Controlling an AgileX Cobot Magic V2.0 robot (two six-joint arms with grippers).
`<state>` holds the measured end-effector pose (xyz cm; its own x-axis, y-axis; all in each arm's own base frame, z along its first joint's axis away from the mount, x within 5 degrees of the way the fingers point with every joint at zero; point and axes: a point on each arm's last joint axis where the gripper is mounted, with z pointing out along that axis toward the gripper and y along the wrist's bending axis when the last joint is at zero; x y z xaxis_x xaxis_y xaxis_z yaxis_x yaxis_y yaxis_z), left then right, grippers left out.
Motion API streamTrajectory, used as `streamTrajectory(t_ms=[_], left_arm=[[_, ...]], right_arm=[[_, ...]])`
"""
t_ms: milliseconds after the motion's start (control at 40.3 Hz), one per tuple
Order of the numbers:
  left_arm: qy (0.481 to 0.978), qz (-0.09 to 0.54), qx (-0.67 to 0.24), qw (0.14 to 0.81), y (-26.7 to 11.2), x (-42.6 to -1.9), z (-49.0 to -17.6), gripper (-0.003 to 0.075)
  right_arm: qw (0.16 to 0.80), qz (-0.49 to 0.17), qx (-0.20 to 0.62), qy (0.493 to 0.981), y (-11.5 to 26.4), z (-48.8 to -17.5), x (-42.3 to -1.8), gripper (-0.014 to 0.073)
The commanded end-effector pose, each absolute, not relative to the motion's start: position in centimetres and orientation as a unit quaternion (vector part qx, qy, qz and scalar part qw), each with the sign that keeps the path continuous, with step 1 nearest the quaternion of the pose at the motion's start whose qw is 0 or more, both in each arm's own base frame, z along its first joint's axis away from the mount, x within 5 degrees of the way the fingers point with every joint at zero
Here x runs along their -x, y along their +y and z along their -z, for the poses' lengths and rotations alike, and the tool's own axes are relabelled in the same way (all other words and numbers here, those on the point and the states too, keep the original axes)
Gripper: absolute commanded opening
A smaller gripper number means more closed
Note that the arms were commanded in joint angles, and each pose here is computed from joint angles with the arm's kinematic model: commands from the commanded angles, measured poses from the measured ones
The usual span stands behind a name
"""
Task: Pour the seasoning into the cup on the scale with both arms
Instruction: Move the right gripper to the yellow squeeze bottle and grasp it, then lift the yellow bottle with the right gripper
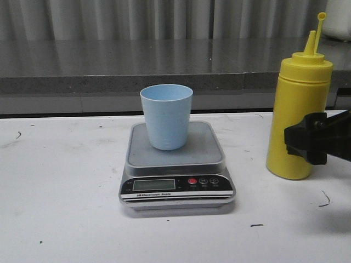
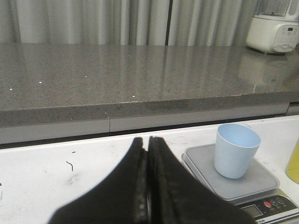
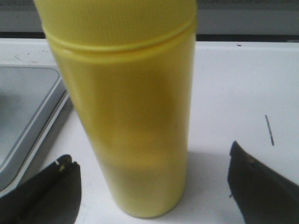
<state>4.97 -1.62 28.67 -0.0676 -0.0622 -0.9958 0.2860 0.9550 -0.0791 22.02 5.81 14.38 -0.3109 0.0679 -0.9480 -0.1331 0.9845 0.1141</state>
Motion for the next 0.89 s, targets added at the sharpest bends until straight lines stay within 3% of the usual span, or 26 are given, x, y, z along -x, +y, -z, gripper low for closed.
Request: streamTrajectory(t_ms=[0, 868], left_arm=[[0.686, 0.142, -0.063, 0.711, -1.6, -4.9, -30.2, -0.002], [0.686, 0.142, -0.064, 0.711, -1.6, -5.0, -30.2, -0.002]], right_arm=[[0.657, -0.109, 0.01, 0.746, 6.2, -15.9, -22.9, 0.0652], [0.668, -0.116, -0.001, 0.735, 7.5, -13.6, -27.3, 0.0652]])
